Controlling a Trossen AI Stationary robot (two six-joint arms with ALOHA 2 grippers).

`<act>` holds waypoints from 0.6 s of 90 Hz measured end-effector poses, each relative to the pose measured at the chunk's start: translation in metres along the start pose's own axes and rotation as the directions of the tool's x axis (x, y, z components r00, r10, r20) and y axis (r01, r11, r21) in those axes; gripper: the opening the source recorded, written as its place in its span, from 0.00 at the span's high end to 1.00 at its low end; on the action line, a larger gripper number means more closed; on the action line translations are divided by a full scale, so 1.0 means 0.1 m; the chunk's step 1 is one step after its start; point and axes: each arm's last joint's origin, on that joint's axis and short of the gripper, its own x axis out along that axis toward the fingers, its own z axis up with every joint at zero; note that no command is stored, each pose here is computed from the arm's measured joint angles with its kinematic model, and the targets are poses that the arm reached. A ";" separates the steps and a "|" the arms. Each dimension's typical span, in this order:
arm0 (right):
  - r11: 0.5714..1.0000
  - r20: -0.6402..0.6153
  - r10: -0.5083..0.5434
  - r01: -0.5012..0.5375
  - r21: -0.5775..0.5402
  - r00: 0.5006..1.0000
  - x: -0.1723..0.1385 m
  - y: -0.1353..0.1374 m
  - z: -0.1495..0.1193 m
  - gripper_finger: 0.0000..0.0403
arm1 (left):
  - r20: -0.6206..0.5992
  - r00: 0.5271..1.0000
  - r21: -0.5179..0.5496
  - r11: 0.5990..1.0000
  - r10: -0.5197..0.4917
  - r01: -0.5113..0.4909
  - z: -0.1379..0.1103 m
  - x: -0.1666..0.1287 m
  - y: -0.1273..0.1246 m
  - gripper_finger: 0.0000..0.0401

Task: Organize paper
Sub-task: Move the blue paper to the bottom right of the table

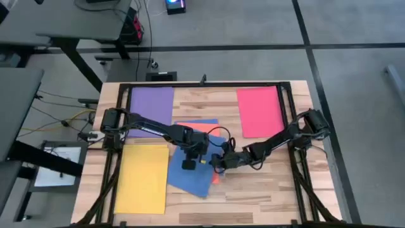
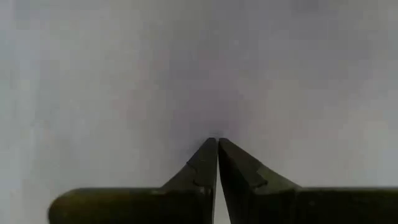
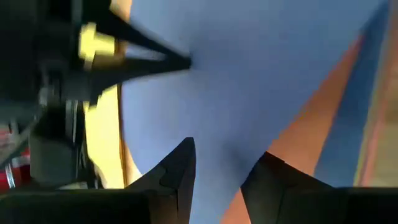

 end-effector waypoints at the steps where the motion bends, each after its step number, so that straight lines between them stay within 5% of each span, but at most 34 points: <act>1: 1.000 0.002 -0.001 0.001 0.006 1.000 0.00 0.00 0.00 0.75 | 0.000 1.000 0.000 1.000 0.000 0.000 0.00 0.00 0.00 1.00; 20: 0.999 -0.006 -0.011 0.011 -0.046 1.000 0.02 -0.02 0.02 0.96 | -0.002 1.000 -0.003 1.000 -0.001 0.001 0.00 -0.02 0.00 1.00; 32: 0.996 -0.044 -0.023 0.019 -0.090 0.999 -0.09 0.05 0.03 0.99 | -0.003 1.000 -0.044 0.999 -0.002 0.001 0.00 -0.21 -0.02 1.00; 54: 0.954 -0.188 -0.223 0.175 -0.243 0.956 -0.87 0.21 0.21 1.00 | 0.032 0.999 -0.092 0.996 0.002 0.001 -0.02 -0.62 -0.07 1.00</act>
